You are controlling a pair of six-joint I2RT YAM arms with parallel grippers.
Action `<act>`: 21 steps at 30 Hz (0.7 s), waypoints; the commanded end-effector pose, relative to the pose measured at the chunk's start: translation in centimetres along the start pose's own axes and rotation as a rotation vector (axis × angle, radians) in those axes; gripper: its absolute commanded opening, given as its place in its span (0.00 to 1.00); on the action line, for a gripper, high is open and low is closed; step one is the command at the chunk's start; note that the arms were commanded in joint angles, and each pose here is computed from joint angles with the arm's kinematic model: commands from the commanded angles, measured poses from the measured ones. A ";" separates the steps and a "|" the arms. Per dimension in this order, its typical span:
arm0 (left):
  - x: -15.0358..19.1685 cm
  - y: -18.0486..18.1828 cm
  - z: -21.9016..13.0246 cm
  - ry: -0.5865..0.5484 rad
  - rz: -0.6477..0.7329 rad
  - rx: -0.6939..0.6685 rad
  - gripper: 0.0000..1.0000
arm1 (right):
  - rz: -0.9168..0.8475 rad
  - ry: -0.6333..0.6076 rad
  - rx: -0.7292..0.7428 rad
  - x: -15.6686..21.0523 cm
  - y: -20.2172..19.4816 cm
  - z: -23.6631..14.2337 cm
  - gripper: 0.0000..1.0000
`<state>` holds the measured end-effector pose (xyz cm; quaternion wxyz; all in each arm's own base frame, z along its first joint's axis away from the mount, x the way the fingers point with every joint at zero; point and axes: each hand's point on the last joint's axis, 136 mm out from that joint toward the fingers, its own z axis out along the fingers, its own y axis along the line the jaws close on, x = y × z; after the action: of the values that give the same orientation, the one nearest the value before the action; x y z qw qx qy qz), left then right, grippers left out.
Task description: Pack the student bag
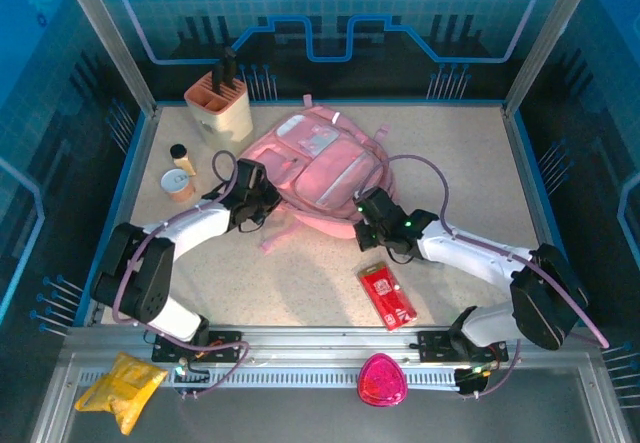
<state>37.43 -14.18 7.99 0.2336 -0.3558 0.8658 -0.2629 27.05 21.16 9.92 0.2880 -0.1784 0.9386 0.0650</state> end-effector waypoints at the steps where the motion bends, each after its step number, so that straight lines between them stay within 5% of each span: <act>1: -1.2 -4.5 0.3 0.002 0.034 0.102 0.00 | -0.046 -0.016 -0.066 -1.8 2.5 -1.9 0.00; 6: -1.5 -6.7 1.0 0.034 0.083 0.081 0.00 | -0.039 -0.006 -0.102 -1.2 3.2 -1.0 0.00; 21: 0.8 -3.7 -5.0 0.045 0.099 0.121 0.55 | -0.065 -0.035 -0.223 -3.0 6.9 -0.5 0.00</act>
<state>37.26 -15.40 12.29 0.2443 -0.2962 0.8778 -0.2865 26.14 24.69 9.27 0.2562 -0.2145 0.9360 0.1106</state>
